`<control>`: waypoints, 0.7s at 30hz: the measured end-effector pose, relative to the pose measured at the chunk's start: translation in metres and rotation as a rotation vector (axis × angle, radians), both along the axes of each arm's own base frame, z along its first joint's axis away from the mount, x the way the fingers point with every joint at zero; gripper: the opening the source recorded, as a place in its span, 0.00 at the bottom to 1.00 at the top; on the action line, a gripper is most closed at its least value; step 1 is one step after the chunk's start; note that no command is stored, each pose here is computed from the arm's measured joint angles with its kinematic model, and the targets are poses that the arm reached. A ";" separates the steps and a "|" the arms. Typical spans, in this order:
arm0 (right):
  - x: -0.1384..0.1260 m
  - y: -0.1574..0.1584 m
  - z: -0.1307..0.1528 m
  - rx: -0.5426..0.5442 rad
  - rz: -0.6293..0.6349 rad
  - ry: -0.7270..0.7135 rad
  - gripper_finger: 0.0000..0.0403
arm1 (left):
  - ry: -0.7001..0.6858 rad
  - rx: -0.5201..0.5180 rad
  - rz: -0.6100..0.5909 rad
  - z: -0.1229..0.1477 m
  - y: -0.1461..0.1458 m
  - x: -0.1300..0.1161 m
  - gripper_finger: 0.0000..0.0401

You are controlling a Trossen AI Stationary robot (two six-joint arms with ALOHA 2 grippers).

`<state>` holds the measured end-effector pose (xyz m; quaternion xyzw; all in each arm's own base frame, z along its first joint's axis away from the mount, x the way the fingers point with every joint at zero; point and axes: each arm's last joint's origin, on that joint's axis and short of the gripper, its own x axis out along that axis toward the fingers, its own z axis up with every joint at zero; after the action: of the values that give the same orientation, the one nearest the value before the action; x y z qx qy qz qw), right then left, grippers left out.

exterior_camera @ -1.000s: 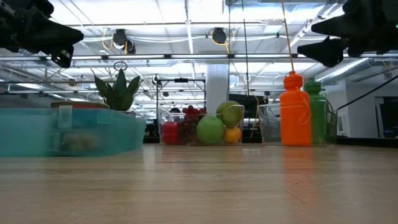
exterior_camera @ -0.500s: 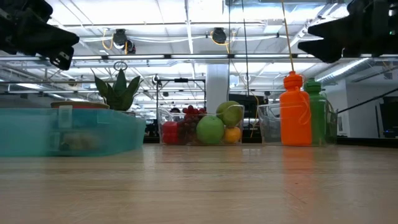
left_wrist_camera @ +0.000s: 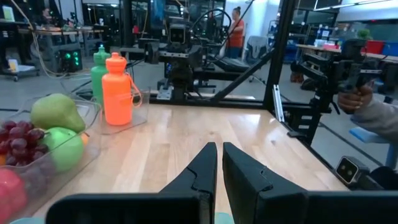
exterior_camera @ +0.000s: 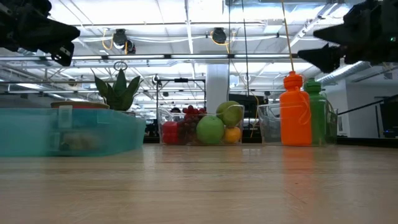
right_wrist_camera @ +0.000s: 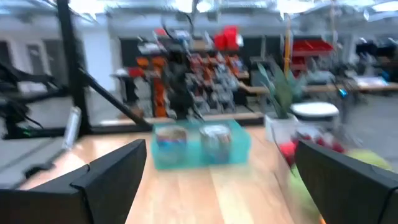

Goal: Pick & Place Food Item
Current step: Return to Home Position

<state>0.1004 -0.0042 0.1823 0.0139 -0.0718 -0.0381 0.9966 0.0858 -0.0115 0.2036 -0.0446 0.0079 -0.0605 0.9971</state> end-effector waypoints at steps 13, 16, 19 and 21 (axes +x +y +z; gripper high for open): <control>0.001 -0.002 -0.013 0.018 -0.051 0.131 0.98 | 0.050 0.022 0.009 -0.005 0.000 0.000 0.08; 0.001 -0.002 -0.013 0.017 -0.051 0.131 0.98 | 0.050 0.022 0.009 -0.005 0.000 0.000 0.08; 0.001 -0.002 -0.013 0.015 -0.051 0.131 0.98 | 0.047 0.047 0.008 -0.005 0.000 0.000 0.08; 0.001 -0.002 -0.013 0.015 -0.051 0.131 0.98 | 0.045 0.065 0.008 -0.005 0.000 0.000 0.08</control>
<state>0.1017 -0.0057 0.1696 0.0170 -0.0064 -0.0651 0.9977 0.0857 -0.0112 0.1986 -0.0137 0.0321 -0.0554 0.9979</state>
